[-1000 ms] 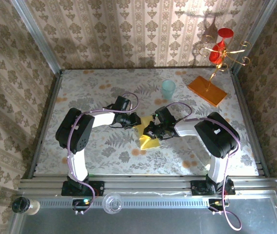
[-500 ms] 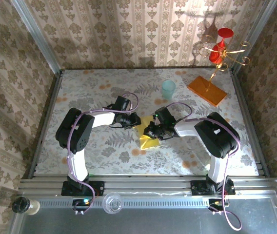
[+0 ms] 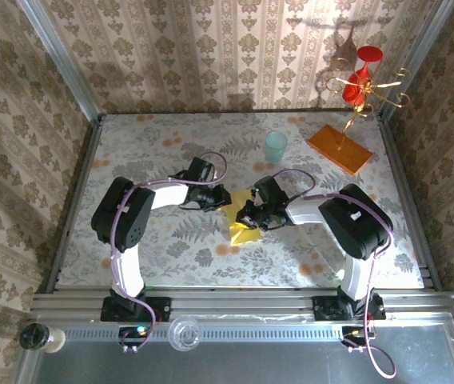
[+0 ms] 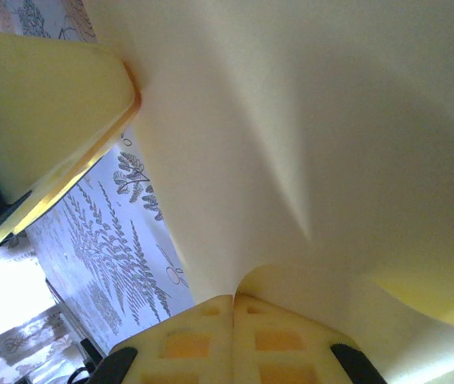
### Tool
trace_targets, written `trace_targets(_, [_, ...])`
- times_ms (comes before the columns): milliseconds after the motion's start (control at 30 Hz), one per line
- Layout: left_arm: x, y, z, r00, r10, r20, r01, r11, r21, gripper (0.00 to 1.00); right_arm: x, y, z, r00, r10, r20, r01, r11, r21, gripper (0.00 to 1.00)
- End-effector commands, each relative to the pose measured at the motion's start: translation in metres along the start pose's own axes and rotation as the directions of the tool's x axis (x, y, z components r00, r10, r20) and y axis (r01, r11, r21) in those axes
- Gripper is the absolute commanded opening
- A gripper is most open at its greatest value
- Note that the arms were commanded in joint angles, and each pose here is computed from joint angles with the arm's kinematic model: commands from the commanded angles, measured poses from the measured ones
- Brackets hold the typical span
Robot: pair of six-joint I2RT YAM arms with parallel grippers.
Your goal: Fold a paper plane with a square sheet of paper (pick it up from the middle)
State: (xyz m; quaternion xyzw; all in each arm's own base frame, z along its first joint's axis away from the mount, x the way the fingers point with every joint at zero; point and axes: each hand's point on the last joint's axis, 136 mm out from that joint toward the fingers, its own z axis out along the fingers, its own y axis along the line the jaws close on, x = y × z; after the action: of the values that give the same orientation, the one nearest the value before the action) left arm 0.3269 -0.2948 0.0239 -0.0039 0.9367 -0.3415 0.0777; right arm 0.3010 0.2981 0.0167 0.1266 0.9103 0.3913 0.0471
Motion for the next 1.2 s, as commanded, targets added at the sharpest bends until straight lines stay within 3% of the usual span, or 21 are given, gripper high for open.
trace_targets(0, [0.011, 0.016, 0.009, 0.999, -0.019, -0.042, 0.016, 0.998, -0.063, 0.17, 0.003, -0.01, 0.002, 1.0, 0.011, 0.002, -0.011, 0.999, 0.034, 0.05])
trace_targets(300, [0.005, 0.004, -0.001, 1.0, -0.006, -0.019, 0.005, 0.999, -0.044, 0.18, 0.006, -0.022, 0.006, 0.999, 0.033, -0.015, -0.031, 0.996, 0.081, 0.09])
trace_targets(500, [-0.015, -0.017, -0.032, 0.997, 0.011, 0.08, -0.008, 0.999, -0.031, 0.24, 0.008, -0.03, 0.006, 0.999, 0.045, -0.024, -0.042, 0.993, 0.112, 0.15])
trace_targets(667, [-0.022, -0.014, -0.056, 0.987, -0.004, 0.161, 0.011, 0.999, -0.048, 0.29, 0.009, -0.031, 0.006, 0.998, 0.05, -0.026, -0.046, 0.992, 0.12, 0.22])
trace_targets(1167, [0.018, -0.008, -0.073, 0.984, -0.014, 0.177, 0.007, 0.999, 0.036, 0.34, 0.011, -0.038, 0.007, 0.998, 0.061, -0.027, -0.056, 0.987, 0.148, 0.37])
